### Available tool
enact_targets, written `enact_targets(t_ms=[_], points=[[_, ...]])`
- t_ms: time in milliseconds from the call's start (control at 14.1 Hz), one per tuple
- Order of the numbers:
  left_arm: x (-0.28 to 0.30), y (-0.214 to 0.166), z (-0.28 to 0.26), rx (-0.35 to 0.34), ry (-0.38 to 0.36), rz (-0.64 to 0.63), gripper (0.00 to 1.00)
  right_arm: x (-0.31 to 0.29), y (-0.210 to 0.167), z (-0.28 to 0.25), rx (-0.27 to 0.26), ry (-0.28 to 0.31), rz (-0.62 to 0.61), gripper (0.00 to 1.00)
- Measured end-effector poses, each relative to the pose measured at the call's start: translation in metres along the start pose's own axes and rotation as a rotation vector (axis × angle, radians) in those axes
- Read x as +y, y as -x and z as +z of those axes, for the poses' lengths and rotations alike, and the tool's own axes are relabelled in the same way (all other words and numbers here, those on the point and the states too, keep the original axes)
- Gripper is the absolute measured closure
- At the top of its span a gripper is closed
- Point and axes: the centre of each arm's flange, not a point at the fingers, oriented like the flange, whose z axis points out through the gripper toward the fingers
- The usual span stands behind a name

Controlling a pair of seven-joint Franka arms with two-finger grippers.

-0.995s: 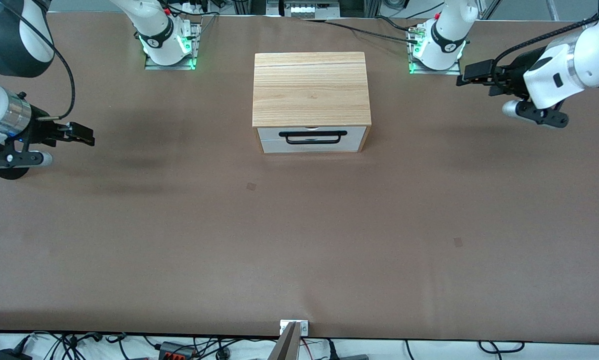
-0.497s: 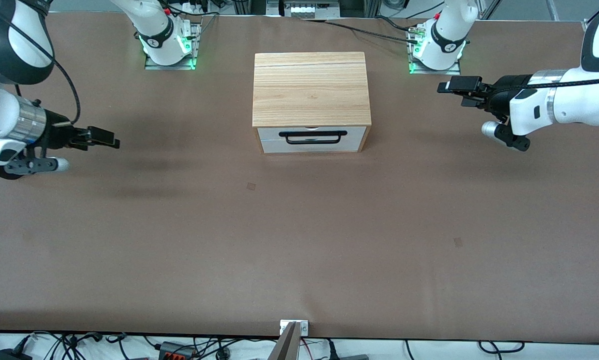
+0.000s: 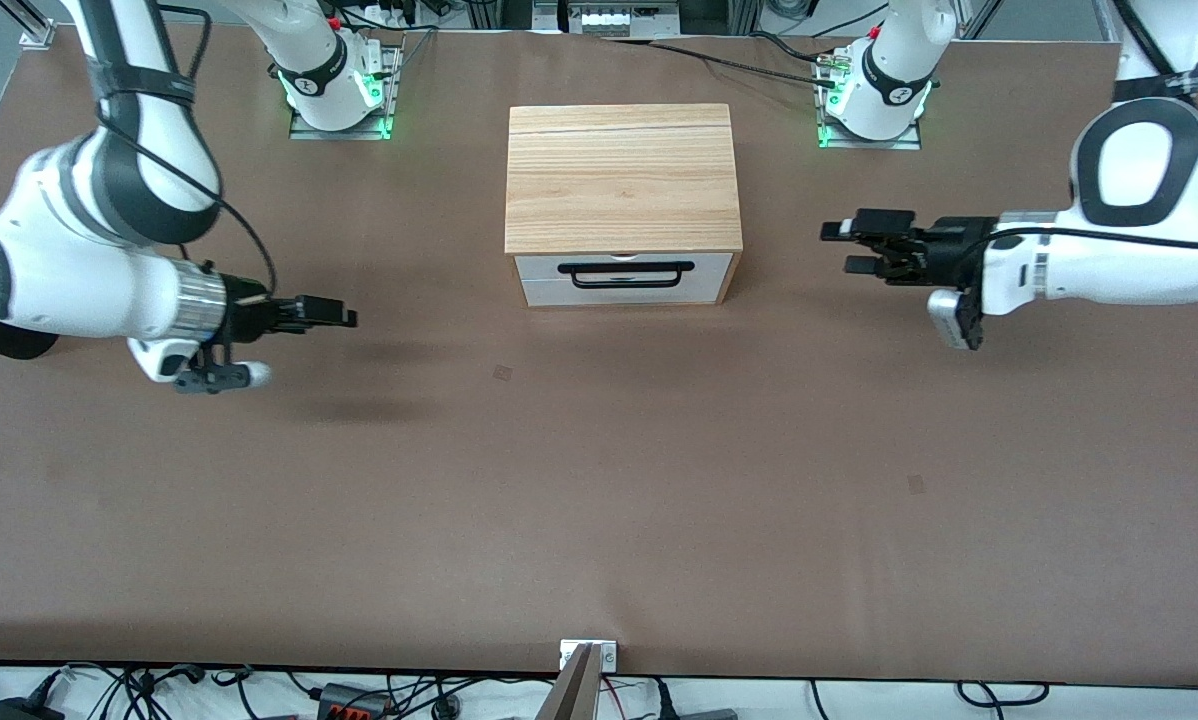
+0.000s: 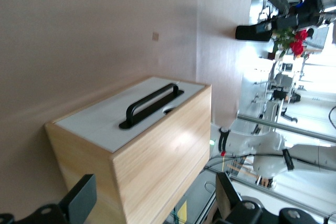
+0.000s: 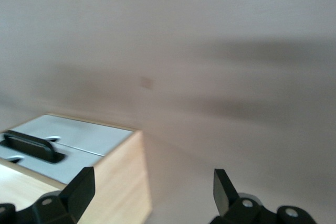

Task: Pull top drawer with both arms simultaneously
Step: 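Move both grippers inward toward the black drawer handle from either end, then close both grippers on the ends of the black drawer handle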

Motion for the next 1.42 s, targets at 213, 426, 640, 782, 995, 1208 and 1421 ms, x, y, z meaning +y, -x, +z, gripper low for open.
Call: enact_targets(t_ms=[213,426,640,782,995,1208,1421], points=[[0.001,-0.016,0.051,0.072,0.041,-0.027,0.00,-0.029,-0.006,0.042,-0.027,-0.158,0.006,0.00],[-0.027,-0.028,0.096,0.062,0.032,-0.002,0.00,-0.054,-0.009,0.079,-0.035,-0.340,-0.069,0.00],[-0.074,-0.033,0.131,0.096,0.154,0.022,0.00,-0.047,-0.018,0.123,0.004,-0.543,-0.178,0.00],[-0.103,-0.024,0.163,0.157,0.274,0.069,0.00,-0.048,-0.017,0.155,0.043,-0.656,-0.235,0.00],[-0.139,0.002,0.215,0.215,0.376,0.078,0.00,-0.065,-0.001,0.213,0.106,-0.802,-0.299,0.00],[-0.146,0.010,0.228,0.228,0.407,0.041,0.00,-0.076,0.020,0.255,0.097,-0.849,-0.293,0.00],[-0.144,0.019,0.239,0.242,0.463,-0.005,0.00,-0.078,0.039,0.275,0.069,-0.933,-0.291,0.00]])
